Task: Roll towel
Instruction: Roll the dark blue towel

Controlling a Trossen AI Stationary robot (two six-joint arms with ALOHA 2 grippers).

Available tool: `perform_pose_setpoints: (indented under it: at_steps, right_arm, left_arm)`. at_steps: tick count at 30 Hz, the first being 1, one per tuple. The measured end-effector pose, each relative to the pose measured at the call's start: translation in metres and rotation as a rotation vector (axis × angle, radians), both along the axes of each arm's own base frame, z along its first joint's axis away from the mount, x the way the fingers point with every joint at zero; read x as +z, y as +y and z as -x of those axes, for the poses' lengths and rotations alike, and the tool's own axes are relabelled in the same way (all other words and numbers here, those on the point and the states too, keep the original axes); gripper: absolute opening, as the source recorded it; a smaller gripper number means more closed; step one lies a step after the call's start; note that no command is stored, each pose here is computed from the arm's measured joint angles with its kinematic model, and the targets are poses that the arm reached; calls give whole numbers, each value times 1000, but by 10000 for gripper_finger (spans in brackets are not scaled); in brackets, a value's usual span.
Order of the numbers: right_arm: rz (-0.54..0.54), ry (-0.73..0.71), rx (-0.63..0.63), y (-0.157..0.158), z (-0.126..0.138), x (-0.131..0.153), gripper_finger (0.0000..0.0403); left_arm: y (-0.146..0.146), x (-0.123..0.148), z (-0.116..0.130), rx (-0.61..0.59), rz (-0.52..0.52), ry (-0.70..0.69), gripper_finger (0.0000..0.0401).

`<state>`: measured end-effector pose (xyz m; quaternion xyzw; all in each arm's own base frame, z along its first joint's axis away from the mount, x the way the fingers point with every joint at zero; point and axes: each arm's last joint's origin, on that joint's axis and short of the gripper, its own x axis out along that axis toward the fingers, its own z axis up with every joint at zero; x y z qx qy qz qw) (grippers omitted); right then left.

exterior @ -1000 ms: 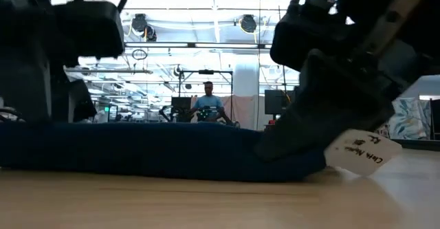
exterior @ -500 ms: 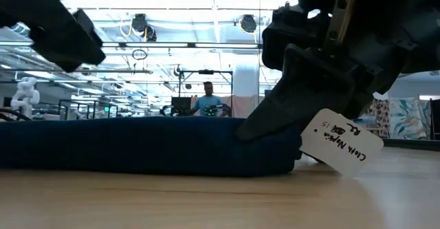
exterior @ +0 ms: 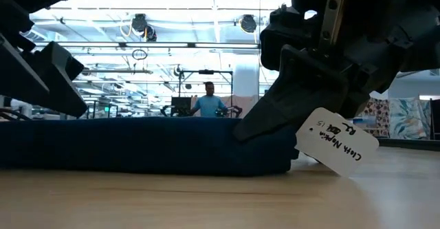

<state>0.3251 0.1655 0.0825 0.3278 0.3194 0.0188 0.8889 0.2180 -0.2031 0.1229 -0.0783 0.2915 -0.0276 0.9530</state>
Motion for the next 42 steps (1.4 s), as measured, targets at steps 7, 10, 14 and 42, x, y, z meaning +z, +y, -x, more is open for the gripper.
perform_pose_setpoints:
  at_steps: [7,10,14,42]
  right_arm:
    - [3,1,-2,0,0,0,0]
    - [4,1,-2,0,0,0,0]
    - [4,1,-1,0,0,0,0]
    - [528,-92,240,18,29,41,159]
  left_arm:
    - [-2,-7,-1,-24,7,23,206]
    - [-2,-12,-1,-21,-1,41,196]
    - [1,-19,-2,1,-11,67,142]
    - [51,-13,-38,160,528,353,5]
